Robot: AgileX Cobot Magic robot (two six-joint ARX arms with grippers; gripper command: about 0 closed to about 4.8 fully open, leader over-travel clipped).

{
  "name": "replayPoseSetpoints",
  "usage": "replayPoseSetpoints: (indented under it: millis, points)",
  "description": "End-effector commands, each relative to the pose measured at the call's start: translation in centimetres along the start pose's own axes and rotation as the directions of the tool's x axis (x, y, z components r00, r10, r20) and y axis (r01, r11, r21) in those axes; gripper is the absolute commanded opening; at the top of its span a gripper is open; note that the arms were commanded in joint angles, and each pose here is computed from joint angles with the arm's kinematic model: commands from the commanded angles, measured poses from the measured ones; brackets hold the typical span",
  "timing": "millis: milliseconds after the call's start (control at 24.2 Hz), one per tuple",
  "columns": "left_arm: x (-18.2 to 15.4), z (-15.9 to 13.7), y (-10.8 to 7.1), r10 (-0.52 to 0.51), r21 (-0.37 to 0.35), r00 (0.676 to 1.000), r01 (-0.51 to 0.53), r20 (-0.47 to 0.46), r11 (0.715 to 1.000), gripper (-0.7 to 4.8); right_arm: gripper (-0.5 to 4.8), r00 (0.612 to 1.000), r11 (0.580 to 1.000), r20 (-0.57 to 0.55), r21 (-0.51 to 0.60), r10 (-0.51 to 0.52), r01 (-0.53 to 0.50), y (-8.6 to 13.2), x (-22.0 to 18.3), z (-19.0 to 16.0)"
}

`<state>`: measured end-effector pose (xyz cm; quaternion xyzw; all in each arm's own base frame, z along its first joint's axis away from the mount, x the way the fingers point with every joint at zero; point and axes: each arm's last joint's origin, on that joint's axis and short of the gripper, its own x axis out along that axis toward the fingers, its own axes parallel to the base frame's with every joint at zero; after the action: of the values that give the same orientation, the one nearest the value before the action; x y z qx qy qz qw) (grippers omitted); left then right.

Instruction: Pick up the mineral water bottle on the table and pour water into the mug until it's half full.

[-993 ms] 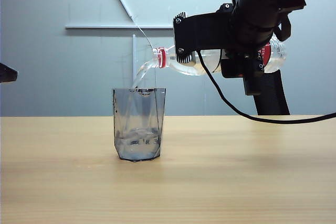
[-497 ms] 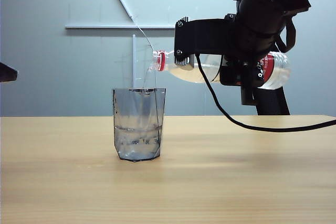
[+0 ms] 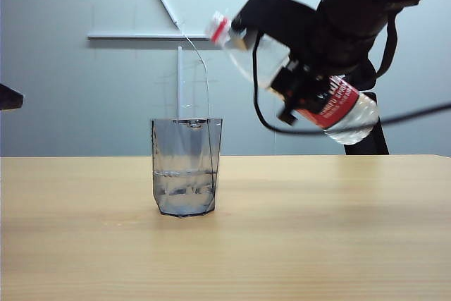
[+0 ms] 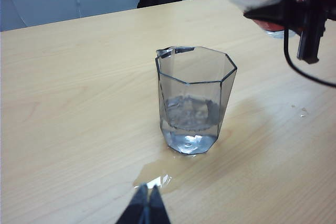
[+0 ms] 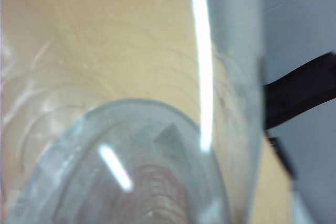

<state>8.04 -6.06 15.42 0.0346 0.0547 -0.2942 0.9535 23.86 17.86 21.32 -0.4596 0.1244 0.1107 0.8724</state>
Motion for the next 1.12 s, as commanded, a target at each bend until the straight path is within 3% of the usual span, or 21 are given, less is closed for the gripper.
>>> replayPoseSetpoints:
  millis: [41,207,248,372,497,579,704,1035,1117]
  points:
    - [0.0,0.2,0.0,-0.002,-0.004,1.000,0.002,0.016,1.000,-0.02,2.06,0.999,0.975,0.038,0.221,-0.009,0.000,-0.5,-0.1,0.5]
    - [0.0,0.2,0.0,-0.002,-0.004,1.000,0.002,0.016,1.000,-0.02,2.06,0.995,0.889,0.074,0.446,0.074,-0.099,0.0,-0.1,0.2]
    - [0.0,0.2,0.0,-0.002,-0.004,1.000,0.002,0.016,1.000,-0.02,2.06,0.992,0.837,0.090,0.532,0.092,-0.126,0.2,0.0,-0.1]
    - [0.0,0.2,0.0,-0.002,-0.004,1.000,0.002,0.016,1.000,-0.02,2.06,0.988,0.748,0.119,0.645,0.102,-0.155,0.5,0.1,-1.3]
    - [0.0,0.2,0.0,-0.001,-0.005,1.000,0.002,0.016,1.000,-0.02,2.06,0.974,0.610,0.214,0.763,0.073,-0.213,0.9,0.1,-3.5]
    - [0.0,0.2,0.0,-0.002,-0.004,1.000,0.002,0.016,1.000,-0.02,2.06,0.966,0.554,0.258,0.802,0.015,-0.223,1.1,-0.3,-4.7]
    - [0.0,0.2,0.0,-0.002,-0.004,1.000,0.002,0.016,1.000,-0.02,2.06,0.956,0.535,0.291,0.813,-0.035,-0.228,1.5,-0.9,-5.8]
    - [0.0,0.2,0.0,-0.001,-0.005,1.000,0.002,0.016,1.000,-0.02,2.08,0.954,0.534,0.298,0.802,0.029,-0.267,2.6,-1.2,-6.9]
    - [0.0,0.2,0.0,-0.001,-0.005,1.000,0.002,0.016,1.000,-0.02,2.35,0.952,0.529,0.304,0.805,0.022,-0.269,2.6,-1.2,-6.9]
